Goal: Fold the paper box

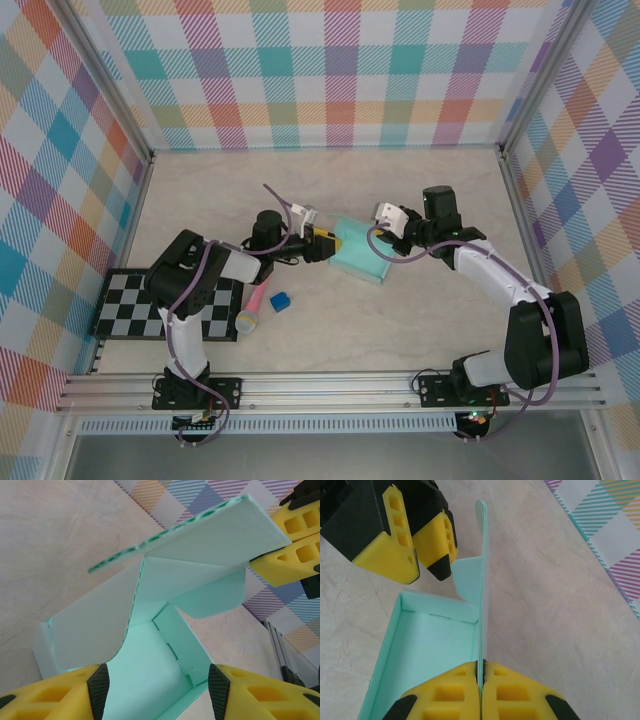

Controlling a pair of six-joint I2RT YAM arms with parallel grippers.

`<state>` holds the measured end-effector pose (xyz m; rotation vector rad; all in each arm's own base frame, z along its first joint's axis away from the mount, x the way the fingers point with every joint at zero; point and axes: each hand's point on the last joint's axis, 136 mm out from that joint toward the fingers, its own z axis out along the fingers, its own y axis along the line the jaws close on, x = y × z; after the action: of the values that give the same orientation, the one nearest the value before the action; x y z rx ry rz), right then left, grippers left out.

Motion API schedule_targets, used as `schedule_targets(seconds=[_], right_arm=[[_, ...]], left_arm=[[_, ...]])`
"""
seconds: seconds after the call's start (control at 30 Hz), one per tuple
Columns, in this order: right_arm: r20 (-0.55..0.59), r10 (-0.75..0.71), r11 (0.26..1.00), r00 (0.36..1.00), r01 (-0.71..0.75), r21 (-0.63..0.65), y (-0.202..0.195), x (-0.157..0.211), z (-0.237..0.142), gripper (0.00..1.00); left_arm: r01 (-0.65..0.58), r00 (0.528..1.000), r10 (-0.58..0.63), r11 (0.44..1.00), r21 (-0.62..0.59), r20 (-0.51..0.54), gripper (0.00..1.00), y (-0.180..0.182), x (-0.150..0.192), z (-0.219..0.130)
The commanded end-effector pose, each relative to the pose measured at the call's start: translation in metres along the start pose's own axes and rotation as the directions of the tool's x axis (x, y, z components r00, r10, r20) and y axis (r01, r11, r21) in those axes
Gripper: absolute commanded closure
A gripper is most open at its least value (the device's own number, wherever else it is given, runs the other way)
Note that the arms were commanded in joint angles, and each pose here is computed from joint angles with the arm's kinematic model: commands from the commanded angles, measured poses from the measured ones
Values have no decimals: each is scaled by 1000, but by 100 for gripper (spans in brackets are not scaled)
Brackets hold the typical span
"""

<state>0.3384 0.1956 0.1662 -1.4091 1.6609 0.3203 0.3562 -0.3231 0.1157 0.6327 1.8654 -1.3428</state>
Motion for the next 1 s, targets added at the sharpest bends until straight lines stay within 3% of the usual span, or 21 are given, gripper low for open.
schedule_targets(seconds=[0.0,0.3,0.57,0.77,0.97], right_arm=[[-29,63,994,998,-65,-88,19,9,4,100],[-25,63,994,998,-65,-91,18,9,3,100],[-35,63,994,997,-66,-88,19,11,0,100],[-35,64,994,997,-67,-90,19,10,-1,100],[-34,69,994,997,-72,-88,18,10,-1,100]], left_arm=[[-86,995,84,995,46,46,43,-13,-15,3],[-113,994,112,993,35,17,41,-13,-15,1],[-171,985,172,985,-35,4,36,1,-10,-24],[-198,979,199,980,-17,35,35,4,-33,-11],[-196,981,196,980,36,14,36,4,-29,4]])
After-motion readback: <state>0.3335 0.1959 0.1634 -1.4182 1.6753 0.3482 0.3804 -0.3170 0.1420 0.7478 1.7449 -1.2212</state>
